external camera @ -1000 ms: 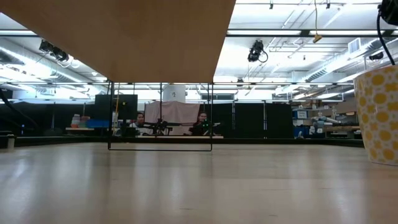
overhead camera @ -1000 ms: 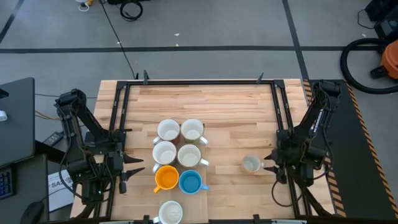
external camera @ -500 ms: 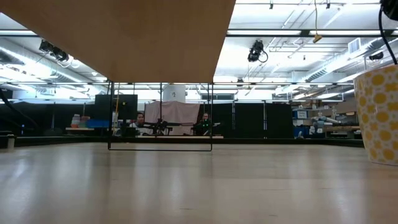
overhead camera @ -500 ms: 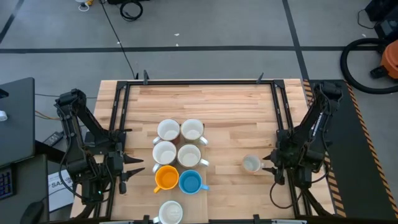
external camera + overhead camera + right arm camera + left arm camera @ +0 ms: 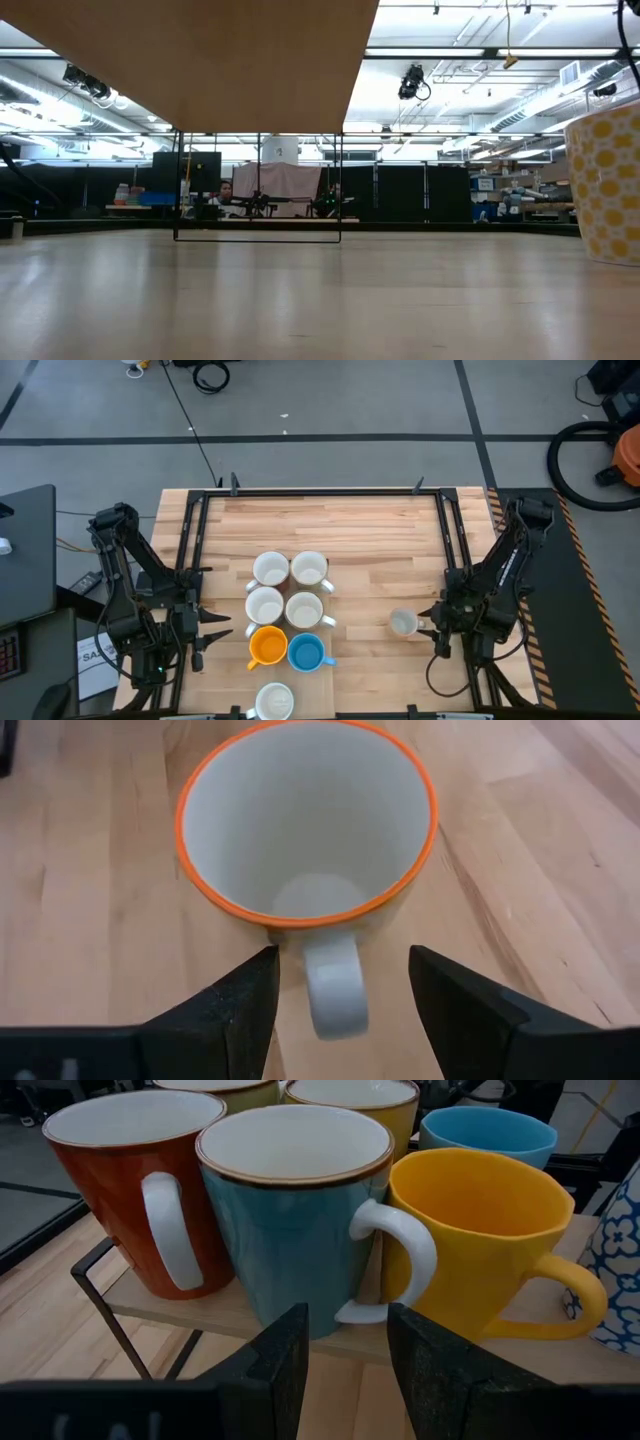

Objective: Place coffee mugs
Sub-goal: Put the yellow mug on the shelf aligned with the blue mug

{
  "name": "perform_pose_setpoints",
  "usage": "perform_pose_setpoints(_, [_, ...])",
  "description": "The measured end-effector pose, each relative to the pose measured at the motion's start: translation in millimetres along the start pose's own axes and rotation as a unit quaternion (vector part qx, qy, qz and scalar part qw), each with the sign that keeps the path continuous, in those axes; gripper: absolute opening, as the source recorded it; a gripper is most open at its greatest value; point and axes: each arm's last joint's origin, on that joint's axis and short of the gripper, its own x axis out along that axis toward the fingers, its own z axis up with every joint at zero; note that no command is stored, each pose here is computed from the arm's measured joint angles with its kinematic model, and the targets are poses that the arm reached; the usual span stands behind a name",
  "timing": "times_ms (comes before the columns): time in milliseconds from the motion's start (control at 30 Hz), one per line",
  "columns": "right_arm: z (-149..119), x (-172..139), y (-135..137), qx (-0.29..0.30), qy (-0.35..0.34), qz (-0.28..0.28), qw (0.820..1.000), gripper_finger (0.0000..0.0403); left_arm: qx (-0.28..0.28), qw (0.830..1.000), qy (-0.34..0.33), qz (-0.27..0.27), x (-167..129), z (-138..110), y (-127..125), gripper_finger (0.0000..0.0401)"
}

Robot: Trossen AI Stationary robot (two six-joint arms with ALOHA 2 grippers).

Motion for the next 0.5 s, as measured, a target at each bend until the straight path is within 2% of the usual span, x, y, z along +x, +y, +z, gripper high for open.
perform_pose_setpoints(500, [-0.6,1.1,4.4,0.014,0.01,0.015,1.0,0.0228,0.0,1.0,0.0,0.0,0.0,0.0,0.0,0.0144])
